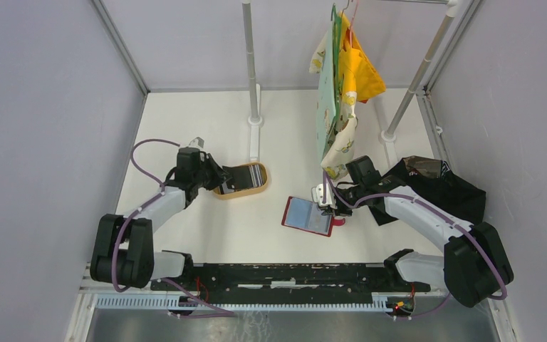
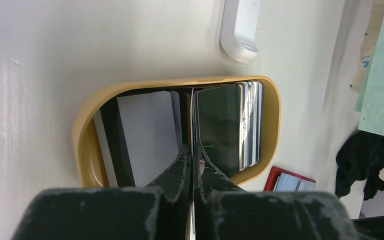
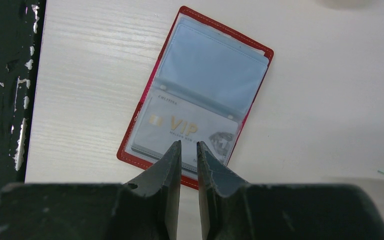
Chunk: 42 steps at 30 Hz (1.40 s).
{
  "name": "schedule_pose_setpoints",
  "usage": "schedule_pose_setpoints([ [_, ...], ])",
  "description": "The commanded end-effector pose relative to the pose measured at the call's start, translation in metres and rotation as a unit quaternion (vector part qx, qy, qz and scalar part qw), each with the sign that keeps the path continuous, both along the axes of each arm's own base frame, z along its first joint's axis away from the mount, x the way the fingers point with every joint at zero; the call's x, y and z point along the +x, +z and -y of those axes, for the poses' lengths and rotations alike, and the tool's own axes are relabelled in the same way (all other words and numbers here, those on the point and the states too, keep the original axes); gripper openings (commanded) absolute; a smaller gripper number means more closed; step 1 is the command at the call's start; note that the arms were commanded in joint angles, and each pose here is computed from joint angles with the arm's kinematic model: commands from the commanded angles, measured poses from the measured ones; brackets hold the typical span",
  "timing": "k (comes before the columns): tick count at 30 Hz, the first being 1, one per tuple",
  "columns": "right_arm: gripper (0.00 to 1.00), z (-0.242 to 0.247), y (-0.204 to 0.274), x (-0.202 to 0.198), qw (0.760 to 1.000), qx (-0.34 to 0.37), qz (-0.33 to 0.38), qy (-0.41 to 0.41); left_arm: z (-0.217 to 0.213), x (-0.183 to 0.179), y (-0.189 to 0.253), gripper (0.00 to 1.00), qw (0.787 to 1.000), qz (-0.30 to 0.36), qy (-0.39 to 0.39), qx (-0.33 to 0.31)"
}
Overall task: Put the credit cards into the card holder
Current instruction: Pick up the credit card from the storage box, then insert the credit card into the card holder.
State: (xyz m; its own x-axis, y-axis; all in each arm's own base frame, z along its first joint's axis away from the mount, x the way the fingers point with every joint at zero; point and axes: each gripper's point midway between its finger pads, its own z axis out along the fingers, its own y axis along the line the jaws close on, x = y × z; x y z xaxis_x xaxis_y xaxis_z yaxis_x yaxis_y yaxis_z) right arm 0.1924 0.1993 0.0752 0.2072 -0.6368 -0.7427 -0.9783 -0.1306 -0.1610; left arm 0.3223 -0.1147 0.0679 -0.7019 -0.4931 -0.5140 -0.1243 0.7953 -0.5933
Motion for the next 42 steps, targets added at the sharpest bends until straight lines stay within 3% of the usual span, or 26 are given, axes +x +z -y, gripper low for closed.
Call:
schedule_pose_setpoints([
  [1, 0.23, -0.008, 0.015, 0.007, 1.0, 0.021, 0.016, 0.011, -0.018, 0.006, 0.014, 0.02, 0.999, 0.018, 0.04, 0.03],
  [12, 0.23, -0.008, 0.015, 0.006, 1.0, 0.021, 0.016, 0.012, -0.038, -0.002, 0.041, 0.02, 0.994, 0.035, 0.075, 0.068],
  [18, 0.23, -0.011, 0.021, 0.005, 0.999, 0.031, 0.022, 0.021, 0.008, -0.016, 0.095, 0.02, 0.99, 0.134, -0.037, -0.024],
  [20, 0.25, -0.014, 0.027, 0.001, 0.998, 0.046, 0.023, 0.029, 0.023, -0.025, 0.11, 0.02, 0.981, 0.17, -0.078, -0.059],
  [25, 0.39, -0.024, 0.045, -0.011, 0.994, 0.093, 0.015, 0.051, 0.067, -0.058, 0.137, 0.02, 0.944, 0.257, -0.176, -0.112],
  [29, 0.5, -0.033, 0.06, -0.022, 0.989, 0.133, -0.007, 0.067, 0.11, -0.084, 0.144, 0.02, 0.916, 0.309, -0.233, -0.103],
  [34, 0.65, -0.041, 0.073, -0.033, 0.98, 0.176, -0.045, 0.077, 0.143, -0.108, 0.145, 0.02, 0.891, 0.361, -0.251, -0.114],
  [42, 0.69, -0.051, 0.084, -0.04, 0.965, 0.226, -0.115, 0.061, 0.18, -0.133, 0.144, 0.02, 0.861, 0.386, -0.296, -0.145],
])
